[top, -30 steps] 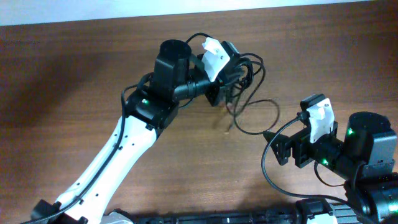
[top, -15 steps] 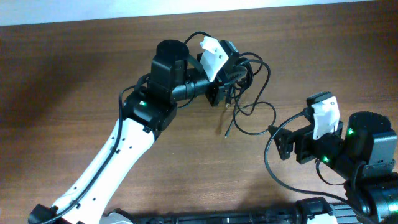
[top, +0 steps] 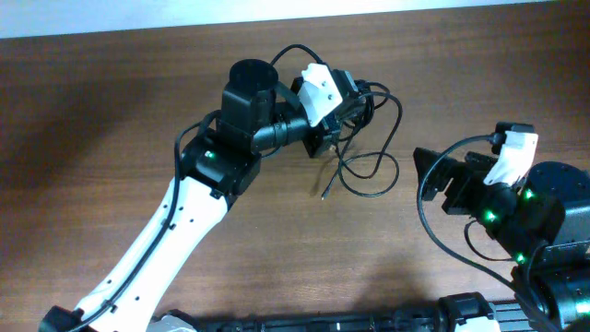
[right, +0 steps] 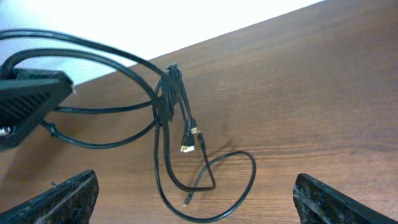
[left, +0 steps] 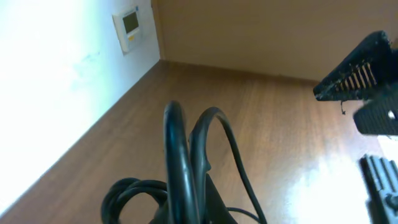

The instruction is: Untangle cables

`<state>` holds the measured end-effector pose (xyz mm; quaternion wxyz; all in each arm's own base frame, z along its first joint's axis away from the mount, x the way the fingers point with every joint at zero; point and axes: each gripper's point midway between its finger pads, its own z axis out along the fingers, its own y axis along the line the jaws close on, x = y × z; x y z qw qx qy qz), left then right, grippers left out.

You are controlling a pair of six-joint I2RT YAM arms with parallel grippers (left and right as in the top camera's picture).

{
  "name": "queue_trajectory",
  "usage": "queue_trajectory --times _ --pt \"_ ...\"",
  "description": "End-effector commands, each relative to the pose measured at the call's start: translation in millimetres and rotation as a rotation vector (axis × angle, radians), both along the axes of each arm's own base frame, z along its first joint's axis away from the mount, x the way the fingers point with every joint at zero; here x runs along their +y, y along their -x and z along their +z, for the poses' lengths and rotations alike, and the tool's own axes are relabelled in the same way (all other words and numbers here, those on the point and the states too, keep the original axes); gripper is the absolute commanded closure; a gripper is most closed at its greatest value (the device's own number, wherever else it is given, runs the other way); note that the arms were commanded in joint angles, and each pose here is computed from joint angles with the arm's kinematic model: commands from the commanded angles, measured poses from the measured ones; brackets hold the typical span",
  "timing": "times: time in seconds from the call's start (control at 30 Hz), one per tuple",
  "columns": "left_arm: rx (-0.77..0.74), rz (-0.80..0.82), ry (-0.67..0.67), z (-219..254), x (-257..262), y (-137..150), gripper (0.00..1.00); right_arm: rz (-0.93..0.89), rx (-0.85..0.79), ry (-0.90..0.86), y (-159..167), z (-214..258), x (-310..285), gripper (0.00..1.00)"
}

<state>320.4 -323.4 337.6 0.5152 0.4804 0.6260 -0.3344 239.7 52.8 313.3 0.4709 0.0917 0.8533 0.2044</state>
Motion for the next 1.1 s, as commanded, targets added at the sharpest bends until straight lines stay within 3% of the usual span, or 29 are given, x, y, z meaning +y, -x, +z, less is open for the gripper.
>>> queue_trajectory --times 0.0,0.37,0.87,1.0,1.07 --pt "-0.269 -0.059 0.001 45 8 17 1.00 -0.074 0.008 -0.081 -1 6 -5 0.01" --pt "-0.695 -0.122 -0.097 74 19 36 1.00 -0.081 0.047 -0.151 -16 1 1 0.01" --pt "-0.927 -0.090 -0.136 102 39 39 1.00 -0.025 0.088 -0.204 -70 -14 16 0.01" --pt "-0.953 -0.032 -0.140 115 58 33 1.00 0.006 0.056 -0.085 -73 -17 1 0.01" --pt "-0.924 -0.023 -0.106 122 65 36 1.00 0.123 -0.014 0.012 -70 -10 3 0.01"
